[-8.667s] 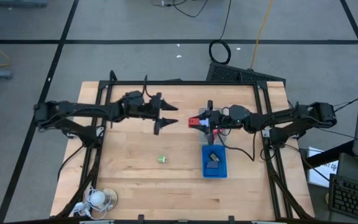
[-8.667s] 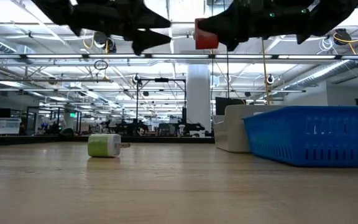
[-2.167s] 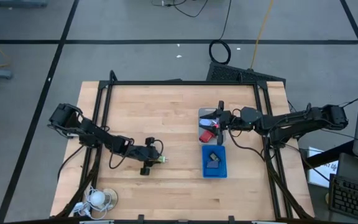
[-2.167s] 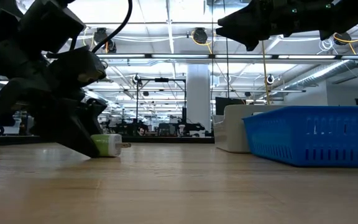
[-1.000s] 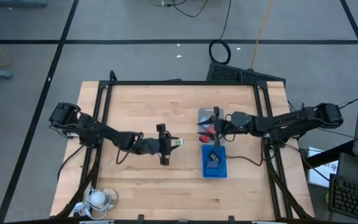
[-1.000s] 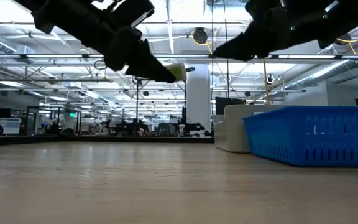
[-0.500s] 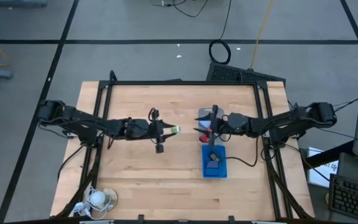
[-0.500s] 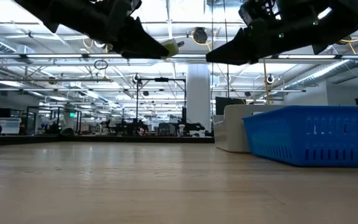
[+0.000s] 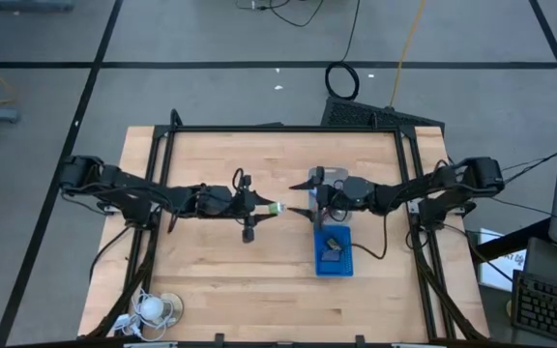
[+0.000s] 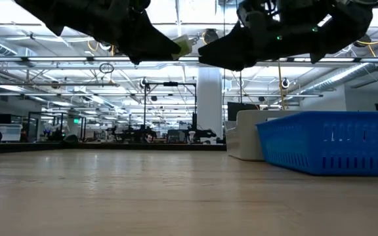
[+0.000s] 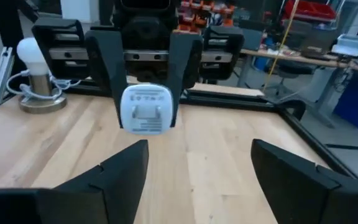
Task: Pick & Place Office items
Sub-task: Put the green charger adapter into the gray bin
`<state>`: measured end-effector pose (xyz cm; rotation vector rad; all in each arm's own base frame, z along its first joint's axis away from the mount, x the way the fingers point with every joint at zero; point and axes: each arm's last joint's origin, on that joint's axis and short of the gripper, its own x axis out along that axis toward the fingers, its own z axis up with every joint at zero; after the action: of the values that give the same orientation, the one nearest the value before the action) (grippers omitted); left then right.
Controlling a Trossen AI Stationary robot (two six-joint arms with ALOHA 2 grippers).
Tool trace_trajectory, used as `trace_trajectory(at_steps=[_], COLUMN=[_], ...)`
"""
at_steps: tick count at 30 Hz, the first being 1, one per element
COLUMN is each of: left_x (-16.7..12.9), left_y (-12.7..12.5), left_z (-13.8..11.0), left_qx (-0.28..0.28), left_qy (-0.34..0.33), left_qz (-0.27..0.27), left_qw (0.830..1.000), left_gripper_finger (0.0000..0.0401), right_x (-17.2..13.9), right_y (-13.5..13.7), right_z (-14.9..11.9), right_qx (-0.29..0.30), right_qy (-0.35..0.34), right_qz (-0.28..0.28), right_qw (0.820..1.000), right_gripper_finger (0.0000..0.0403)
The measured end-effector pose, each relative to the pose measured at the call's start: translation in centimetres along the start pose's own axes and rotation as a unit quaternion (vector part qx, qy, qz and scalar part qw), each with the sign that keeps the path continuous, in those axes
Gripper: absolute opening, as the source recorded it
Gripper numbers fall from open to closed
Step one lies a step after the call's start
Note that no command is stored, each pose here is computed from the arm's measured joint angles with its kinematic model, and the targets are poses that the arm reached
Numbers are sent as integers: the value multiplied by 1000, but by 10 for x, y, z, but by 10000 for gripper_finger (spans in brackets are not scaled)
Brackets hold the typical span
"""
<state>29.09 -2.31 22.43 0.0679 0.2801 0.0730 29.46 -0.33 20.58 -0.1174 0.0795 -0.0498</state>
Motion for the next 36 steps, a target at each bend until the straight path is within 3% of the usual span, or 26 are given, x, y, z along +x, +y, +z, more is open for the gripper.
trace_trajectory(at_steps=[7, 36], left_x=[3, 13], left_y=[-4, -6], left_z=[-4, -4], left_qx=[6, 9], left_qy=[6, -30], left_qz=[-6, -13], left_qw=[1000, 999], left_gripper_finger=[130, 130], right_x=[14, 18], right_y=[4, 8], right_z=[3, 5], right_qx=[28, 34], right_qy=[-7, 0], right_qz=[52, 71], right_qw=[998, 997], right_gripper_finger=[279, 248])
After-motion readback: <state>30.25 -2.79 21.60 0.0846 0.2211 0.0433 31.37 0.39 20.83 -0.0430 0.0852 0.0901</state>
